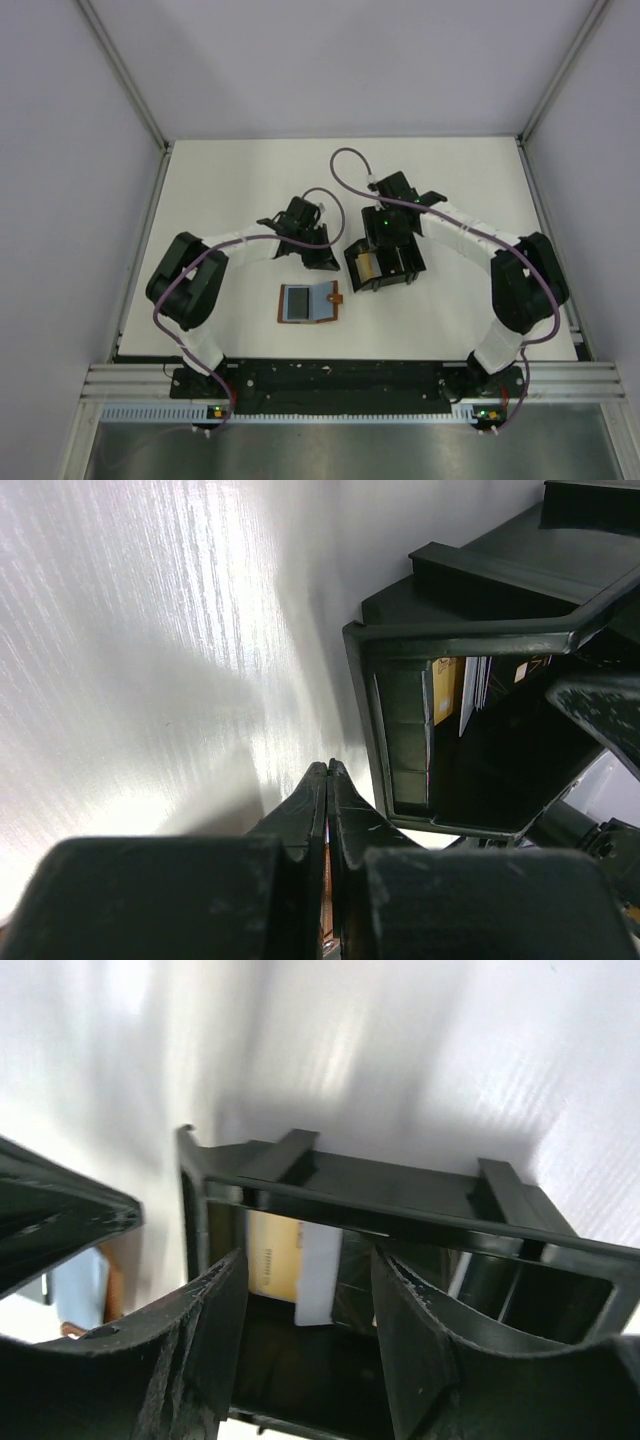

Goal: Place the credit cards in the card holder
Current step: Pick up the credit card from the storage box.

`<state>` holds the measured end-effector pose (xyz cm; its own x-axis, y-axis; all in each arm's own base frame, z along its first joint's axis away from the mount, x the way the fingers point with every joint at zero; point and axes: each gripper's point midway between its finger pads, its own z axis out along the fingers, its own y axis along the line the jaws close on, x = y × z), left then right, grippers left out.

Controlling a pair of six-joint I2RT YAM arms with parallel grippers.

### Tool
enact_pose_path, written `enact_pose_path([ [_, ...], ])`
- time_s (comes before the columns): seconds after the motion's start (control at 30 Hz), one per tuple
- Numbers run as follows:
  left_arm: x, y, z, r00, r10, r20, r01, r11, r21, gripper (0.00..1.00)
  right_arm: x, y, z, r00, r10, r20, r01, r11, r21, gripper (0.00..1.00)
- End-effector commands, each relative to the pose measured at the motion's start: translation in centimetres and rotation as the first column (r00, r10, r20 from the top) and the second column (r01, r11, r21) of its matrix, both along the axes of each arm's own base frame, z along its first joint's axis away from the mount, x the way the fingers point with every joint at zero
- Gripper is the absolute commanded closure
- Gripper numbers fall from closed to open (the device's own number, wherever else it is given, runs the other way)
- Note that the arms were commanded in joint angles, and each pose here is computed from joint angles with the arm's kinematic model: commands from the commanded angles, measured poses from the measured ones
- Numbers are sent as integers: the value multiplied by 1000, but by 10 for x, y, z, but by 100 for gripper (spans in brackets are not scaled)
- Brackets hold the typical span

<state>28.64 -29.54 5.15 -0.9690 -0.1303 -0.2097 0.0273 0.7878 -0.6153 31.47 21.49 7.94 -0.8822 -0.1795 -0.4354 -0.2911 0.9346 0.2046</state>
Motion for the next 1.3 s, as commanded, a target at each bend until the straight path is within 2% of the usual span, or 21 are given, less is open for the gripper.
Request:
enact_pose_path([
  [0.0,15,-4,14,998,5,60,-3,1000,-26,99,10,28,24,996,45,75,-47,999,26,49],
  [0.13,20,5,18,996,50,77,-49,999,-14,100,10,28,17,995,22,102,-18,999,-42,57],
  [0.33,35,59,27,960,259,108,-261,965,-1,100,8,37,12,990,29,139,-13,994,-111,56],
  [0.47,44,90,37,928,346,141,-346,938,-22,97,7,38,3,988,8,153,17,986,-164,56],
  [0.67,46,97,36,924,353,146,-351,936,-37,95,10,21,-10,985,-10,170,56,961,-270,57],
  [0.93,44,99,28,928,350,129,-345,937,-61,95,7,33,-14,987,29,158,17,959,-282,57],
  [1.13,42,103,24,928,351,122,-346,936,-61,95,5,34,-24,987,44,155,13,938,-347,57],
  [1.27,42,104,23,929,352,114,-346,936,-69,95,4,23,-33,988,35,149,32,906,-422,61],
])
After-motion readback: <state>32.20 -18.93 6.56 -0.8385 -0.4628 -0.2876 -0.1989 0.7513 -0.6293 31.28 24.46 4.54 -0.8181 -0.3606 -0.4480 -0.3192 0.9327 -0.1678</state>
